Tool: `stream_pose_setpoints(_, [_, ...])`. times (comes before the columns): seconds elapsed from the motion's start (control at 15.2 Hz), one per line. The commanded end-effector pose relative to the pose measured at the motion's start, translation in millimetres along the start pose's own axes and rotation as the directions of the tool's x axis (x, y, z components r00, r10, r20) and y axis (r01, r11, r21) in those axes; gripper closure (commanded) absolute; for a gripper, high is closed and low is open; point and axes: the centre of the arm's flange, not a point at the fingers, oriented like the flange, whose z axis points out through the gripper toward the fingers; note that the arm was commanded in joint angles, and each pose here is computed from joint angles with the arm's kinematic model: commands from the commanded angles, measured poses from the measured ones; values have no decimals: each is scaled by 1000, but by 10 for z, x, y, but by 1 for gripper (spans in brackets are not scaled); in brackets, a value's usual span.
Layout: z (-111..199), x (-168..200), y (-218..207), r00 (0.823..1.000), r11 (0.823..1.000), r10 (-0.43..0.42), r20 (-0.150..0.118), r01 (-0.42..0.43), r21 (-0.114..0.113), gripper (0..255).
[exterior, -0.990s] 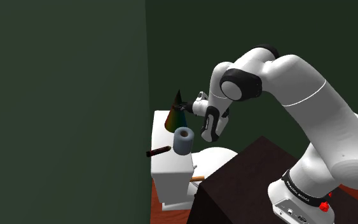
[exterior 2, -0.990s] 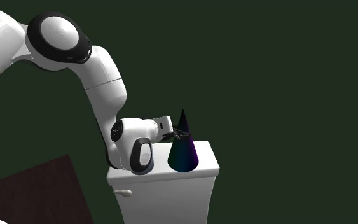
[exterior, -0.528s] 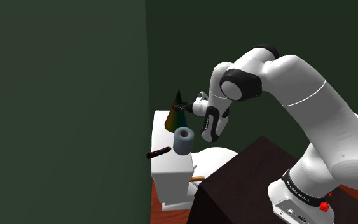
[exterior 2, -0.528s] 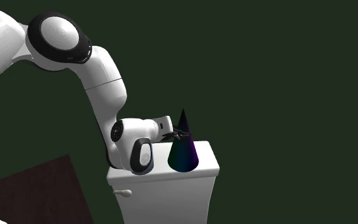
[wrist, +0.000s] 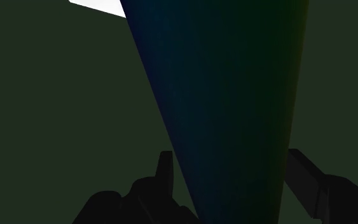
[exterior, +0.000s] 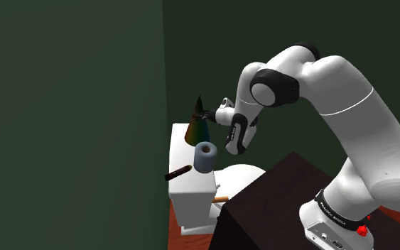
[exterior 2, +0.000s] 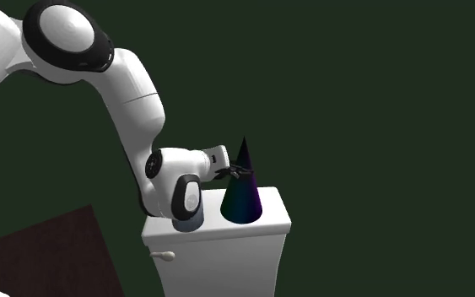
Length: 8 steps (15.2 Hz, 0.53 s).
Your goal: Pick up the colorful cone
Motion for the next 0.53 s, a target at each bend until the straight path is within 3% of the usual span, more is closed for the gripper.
stream_pose_setpoints(0.0, [-58, 104, -2, 1000, 1000, 0, -3, 0, 0, 255])
stream_pose_setpoints(0.46, [-216, 437, -26, 1000, 1000, 0, -3, 0, 0, 255])
